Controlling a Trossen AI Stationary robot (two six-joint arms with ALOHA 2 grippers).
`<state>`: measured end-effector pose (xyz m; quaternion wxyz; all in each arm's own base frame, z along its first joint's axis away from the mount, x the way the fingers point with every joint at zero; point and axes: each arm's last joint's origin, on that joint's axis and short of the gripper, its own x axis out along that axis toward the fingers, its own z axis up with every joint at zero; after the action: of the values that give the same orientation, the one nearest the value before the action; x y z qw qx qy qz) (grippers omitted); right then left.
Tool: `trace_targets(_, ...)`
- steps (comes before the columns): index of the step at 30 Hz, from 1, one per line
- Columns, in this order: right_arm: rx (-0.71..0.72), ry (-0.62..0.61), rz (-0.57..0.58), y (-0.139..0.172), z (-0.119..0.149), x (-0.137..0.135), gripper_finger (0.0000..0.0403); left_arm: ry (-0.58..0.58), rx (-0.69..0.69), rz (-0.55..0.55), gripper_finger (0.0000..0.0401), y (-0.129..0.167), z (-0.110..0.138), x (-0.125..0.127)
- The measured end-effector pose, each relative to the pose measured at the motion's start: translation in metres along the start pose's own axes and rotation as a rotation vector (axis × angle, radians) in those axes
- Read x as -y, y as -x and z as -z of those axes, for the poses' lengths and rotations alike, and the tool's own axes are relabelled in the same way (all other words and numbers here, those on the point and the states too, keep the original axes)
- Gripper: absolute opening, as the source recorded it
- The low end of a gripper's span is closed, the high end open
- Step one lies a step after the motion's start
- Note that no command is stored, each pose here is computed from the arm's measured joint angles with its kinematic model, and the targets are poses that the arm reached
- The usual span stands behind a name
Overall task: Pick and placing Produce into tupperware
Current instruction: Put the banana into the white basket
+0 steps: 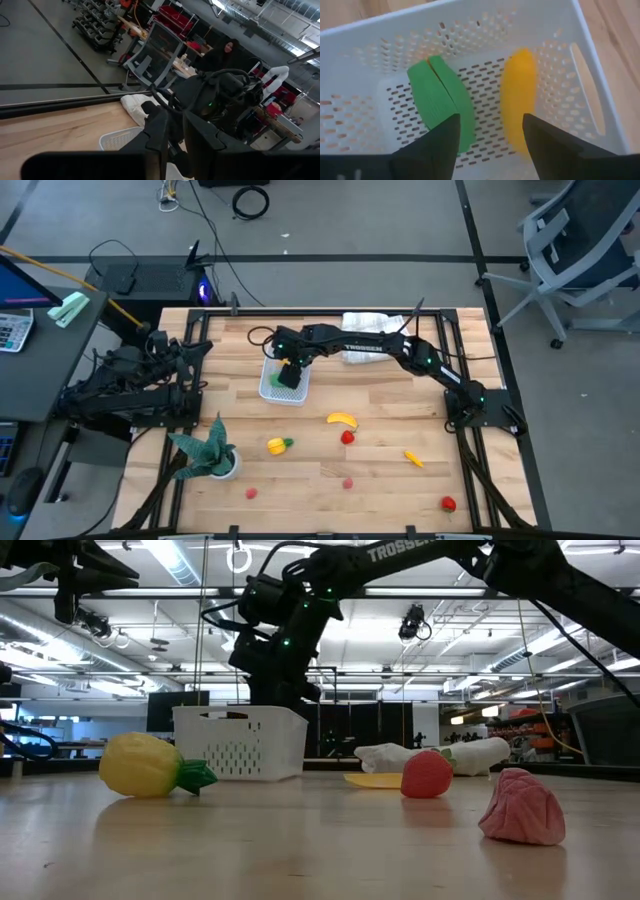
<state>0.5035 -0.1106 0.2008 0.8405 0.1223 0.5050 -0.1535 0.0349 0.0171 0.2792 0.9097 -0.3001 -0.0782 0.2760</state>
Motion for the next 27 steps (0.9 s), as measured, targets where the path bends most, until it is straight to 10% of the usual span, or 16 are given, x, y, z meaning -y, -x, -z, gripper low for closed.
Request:
trace_targets(8,0.04,-0.268,-0.106,0.052,-0.013,0.002,0.0215,0.002,0.001,0.001,0.0067,0.0,0.0,0.0)
trace_targets(19,-0.031,-0.039,-0.114,0.178,0.018,-0.026,0.0198,0.0,-0.002,-0.001,0.0062,0.0,0.0,0.0)
trace_targets(27,-0.254,-0.017,0.03,0.164,0.066,-0.053,0.0199,0.006,-0.002,-0.001,0.0068,0.0,0.0,0.0)
